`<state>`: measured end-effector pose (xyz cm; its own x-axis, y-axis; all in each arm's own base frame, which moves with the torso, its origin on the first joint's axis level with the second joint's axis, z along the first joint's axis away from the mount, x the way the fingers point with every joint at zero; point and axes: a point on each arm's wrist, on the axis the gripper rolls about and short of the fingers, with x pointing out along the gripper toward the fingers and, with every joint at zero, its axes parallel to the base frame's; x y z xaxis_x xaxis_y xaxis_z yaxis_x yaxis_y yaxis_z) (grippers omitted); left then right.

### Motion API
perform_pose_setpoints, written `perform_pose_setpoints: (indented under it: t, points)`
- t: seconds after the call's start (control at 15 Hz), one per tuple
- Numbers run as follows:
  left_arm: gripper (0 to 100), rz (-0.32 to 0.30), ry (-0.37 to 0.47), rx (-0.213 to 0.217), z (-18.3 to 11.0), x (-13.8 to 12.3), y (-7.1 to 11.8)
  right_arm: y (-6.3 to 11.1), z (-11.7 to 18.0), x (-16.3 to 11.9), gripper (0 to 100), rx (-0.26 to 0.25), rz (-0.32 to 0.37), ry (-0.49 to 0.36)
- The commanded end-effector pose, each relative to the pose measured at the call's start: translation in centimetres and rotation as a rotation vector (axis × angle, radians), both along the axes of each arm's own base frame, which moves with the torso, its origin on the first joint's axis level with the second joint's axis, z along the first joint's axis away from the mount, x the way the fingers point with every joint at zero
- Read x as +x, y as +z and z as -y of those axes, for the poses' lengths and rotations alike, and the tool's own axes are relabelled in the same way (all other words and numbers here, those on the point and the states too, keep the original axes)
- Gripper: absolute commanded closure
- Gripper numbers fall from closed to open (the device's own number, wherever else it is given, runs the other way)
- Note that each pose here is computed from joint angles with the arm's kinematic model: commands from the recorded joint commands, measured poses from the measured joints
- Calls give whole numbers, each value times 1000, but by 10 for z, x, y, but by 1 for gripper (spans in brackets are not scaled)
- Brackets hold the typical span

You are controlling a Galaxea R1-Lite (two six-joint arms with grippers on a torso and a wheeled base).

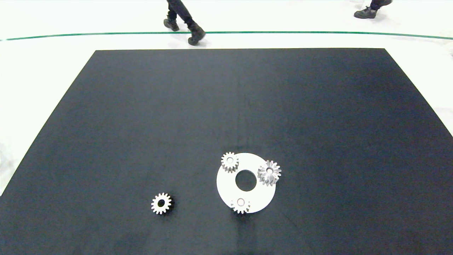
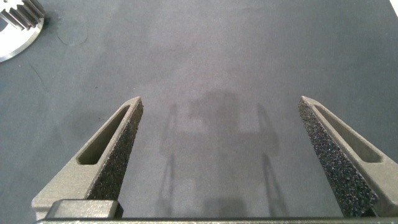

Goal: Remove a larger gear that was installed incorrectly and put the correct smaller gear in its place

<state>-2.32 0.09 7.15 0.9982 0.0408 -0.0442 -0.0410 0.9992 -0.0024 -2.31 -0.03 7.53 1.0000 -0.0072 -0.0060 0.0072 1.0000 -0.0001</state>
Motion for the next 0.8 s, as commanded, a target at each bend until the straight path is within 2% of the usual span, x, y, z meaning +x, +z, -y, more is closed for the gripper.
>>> perform_pose_setpoints:
  t: [0.07, 0.27, 0.47, 0.6, 0.67, 0.8]
  points:
    - [0, 1, -1, 0, 0, 0, 0, 0, 0, 0, 0, -2, -2, 0]
    - [0, 5, -3, 12, 0, 0, 1, 1, 1, 0, 0, -5, 6, -25]
    - [0, 62, -6, 26, 0, -6, 19, 19, 1, -7, 0, -1, 44, -28]
    - [0, 46, -28, 62, 0, -18, 39, 43, 1, -23, 0, -3, 18, -17]
    - [0, 37, -41, 65, 1, -22, 45, 52, 1, -28, 0, -3, 11, -10]
    - [0, -4, -78, 84, 1, -31, 63, 84, 2, -29, 0, -9, -2, 17]
